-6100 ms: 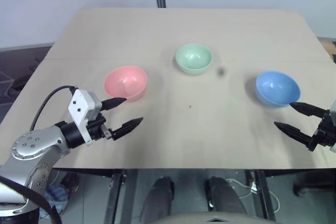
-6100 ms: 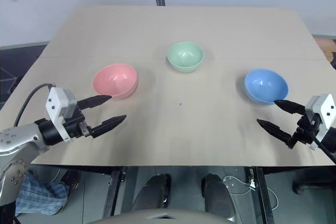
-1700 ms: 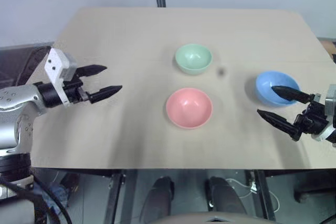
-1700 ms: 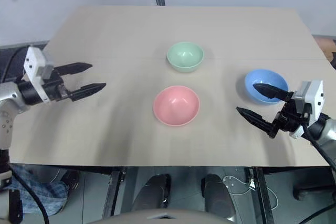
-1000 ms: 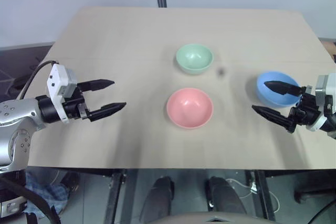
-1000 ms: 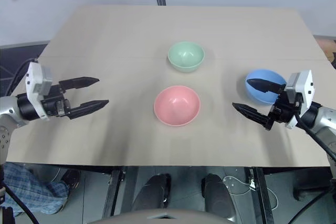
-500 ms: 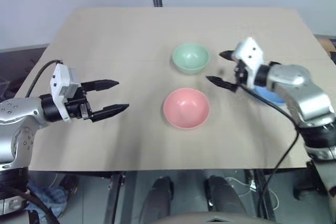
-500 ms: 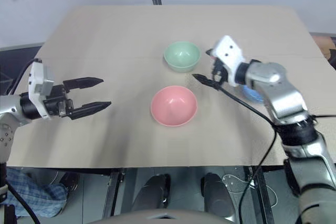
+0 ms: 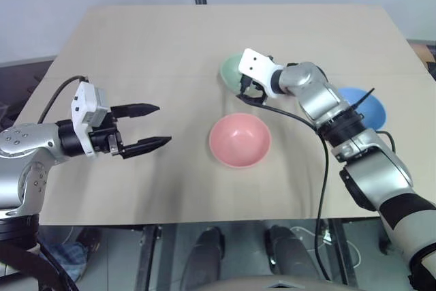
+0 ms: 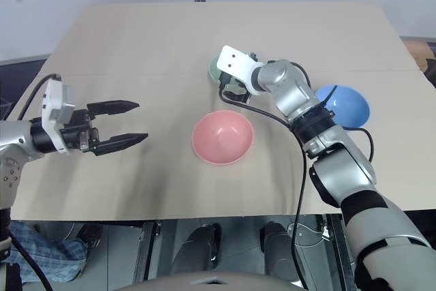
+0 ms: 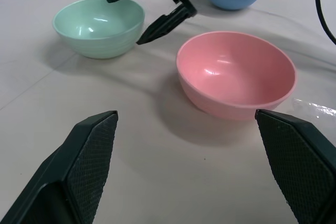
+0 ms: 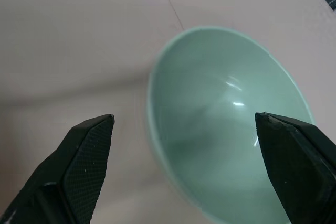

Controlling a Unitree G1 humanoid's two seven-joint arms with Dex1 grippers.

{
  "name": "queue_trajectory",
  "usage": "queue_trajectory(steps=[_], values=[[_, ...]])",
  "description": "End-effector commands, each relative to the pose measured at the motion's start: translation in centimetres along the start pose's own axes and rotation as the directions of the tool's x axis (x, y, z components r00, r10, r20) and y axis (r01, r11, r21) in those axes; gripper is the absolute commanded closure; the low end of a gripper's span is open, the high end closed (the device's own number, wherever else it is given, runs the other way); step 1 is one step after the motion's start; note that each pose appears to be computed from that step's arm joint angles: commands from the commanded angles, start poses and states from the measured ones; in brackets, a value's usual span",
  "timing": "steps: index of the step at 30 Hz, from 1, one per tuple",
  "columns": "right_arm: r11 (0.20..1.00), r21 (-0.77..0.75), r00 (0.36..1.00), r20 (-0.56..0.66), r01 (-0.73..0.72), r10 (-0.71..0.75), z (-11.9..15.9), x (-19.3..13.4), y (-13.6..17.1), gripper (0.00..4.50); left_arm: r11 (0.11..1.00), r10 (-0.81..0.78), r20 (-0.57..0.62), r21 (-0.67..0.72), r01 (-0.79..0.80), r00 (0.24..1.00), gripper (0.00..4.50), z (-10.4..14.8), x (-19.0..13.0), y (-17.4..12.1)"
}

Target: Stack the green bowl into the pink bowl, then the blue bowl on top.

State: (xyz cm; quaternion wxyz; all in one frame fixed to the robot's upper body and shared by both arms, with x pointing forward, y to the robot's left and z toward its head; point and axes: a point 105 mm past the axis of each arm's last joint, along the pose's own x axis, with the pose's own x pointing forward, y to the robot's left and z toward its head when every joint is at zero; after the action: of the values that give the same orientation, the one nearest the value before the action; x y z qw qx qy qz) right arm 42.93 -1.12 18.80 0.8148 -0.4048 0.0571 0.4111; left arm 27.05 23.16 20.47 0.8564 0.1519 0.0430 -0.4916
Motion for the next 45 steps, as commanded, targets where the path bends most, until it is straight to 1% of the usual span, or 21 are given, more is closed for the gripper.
queue_trajectory(steps=[1, 3, 4, 6, 7, 8, 9, 13, 16, 18, 20, 23, 26, 29, 33, 36, 38, 45], values=[[0.997, -0.075, 1.000, 0.013, 0.004, -0.003, 1.4, 0.3, -0.4, 1.37, 0.999, 0.004, -0.004, 0.049, -0.003, 1.000, 0.00, 1.1, -0.4, -0.1], [0.997, -0.081, 1.000, 0.005, -0.004, 0.004, 1.2, 0.5, -0.2, 2.05, 0.999, 0.005, -0.004, 0.048, -0.005, 1.000, 0.00, 1.1, -0.4, -0.1], [0.996, -0.088, 1.000, 0.003, -0.008, 0.008, 1.2, 0.6, -0.1, 2.59, 0.999, 0.006, -0.005, 0.049, -0.006, 1.000, 0.00, 1.1, -0.4, -0.1], [0.995, -0.097, 1.000, 0.002, -0.018, 0.018, 1.2, 0.8, 0.2, 3.44, 0.998, 0.019, 0.005, 0.053, -0.019, 1.000, 0.00, 1.3, -0.3, 0.1], [0.995, -0.101, 1.000, 0.002, -0.024, 0.025, 1.2, 0.9, 0.4, 3.98, 0.998, 0.025, 0.007, 0.055, -0.025, 1.000, 0.00, 1.4, -0.3, 0.3], [0.994, -0.102, 1.000, 0.003, -0.028, 0.029, 1.1, 1.0, 0.5, 4.40, 0.998, 0.027, 0.007, 0.056, -0.028, 1.000, 0.00, 1.4, -0.3, 0.3], [0.994, -0.103, 0.999, 0.005, -0.032, 0.033, 1.2, 1.0, 0.6, 4.46, 0.998, 0.026, 0.005, 0.056, -0.027, 1.000, 0.00, 1.4, -0.3, 0.3], [0.993, -0.116, 0.999, 0.030, -0.035, 0.039, 1.7, 0.9, 0.7, 4.46, 0.998, 0.016, 0.003, 0.054, -0.016, 1.000, 0.00, 1.4, -0.1, 0.2], [0.985, -0.165, 0.995, 0.073, -0.050, 0.062, 2.7, -0.3, 0.6, 4.46, 0.998, 0.012, 0.004, 0.055, -0.012, 1.000, 0.00, 1.6, 0.0, 0.3], [0.970, -0.234, 0.989, 0.118, -0.061, 0.090, 3.6, -1.9, 0.7, 4.46, 0.998, 0.011, 0.004, 0.057, -0.011, 1.000, 0.00, 1.6, 0.0, 0.3], [0.960, -0.270, 0.981, 0.150, -0.076, 0.120, 4.2, -3.8, 1.0, 4.46, 0.998, 0.009, 0.004, 0.058, -0.009, 1.000, 0.00, 1.6, 0.0, 0.3], [0.937, -0.327, 0.960, 0.200, -0.124, 0.197, 5.0, -7.5, 2.2, 4.46, 0.998, 0.002, 0.007, 0.056, -0.002, 1.000, 0.00, 1.5, 0.1, 0.2], [0.920, -0.347, 0.931, 0.238, -0.184, 0.276, 5.6, -10.6, 3.7, 4.46, 0.998, -0.006, 0.037, 0.061, 0.003, 0.999, 0.00, 1.9, 0.4, 0.2], [0.892, -0.367, 0.898, 0.243, -0.265, 0.367, 5.4, -13.0, 5.4, 4.46, 0.997, -0.034, 0.046, 0.069, 0.031, 0.998, 0.00, 2.1, 0.7, 0.1], [0.836, -0.408, 0.854, 0.208, -0.368, 0.477, 4.3, -15.4, 8.1, 4.46, 0.994, -0.084, 0.046, 0.081, 0.080, 0.995, 0.00, 2.2, 1.3, -0.1], [0.789, -0.449, 0.821, 0.183, -0.420, 0.541, 4.0, -16.6, 9.9, 4.46, 0.990, -0.115, 0.051, 0.088, 0.111, 0.992, 0.00, 2.4, 2.0, -0.1], [0.773, -0.460, 0.810, 0.172, -0.437, 0.561, 4.0, -16.9, 10.6, 4.46, 0.987, -0.138, 0.048, 0.094, 0.133, 0.989, 0.00, 2.4, 2.4, -0.2], [0.811, -0.436, 0.833, 0.207, -0.391, 0.513, 5.2, -16.0, 10.6, 4.46, 0.980, -0.171, 0.044, 0.111, 0.165, 0.984, 0.00, 2.9, 3.1, 0.1]])
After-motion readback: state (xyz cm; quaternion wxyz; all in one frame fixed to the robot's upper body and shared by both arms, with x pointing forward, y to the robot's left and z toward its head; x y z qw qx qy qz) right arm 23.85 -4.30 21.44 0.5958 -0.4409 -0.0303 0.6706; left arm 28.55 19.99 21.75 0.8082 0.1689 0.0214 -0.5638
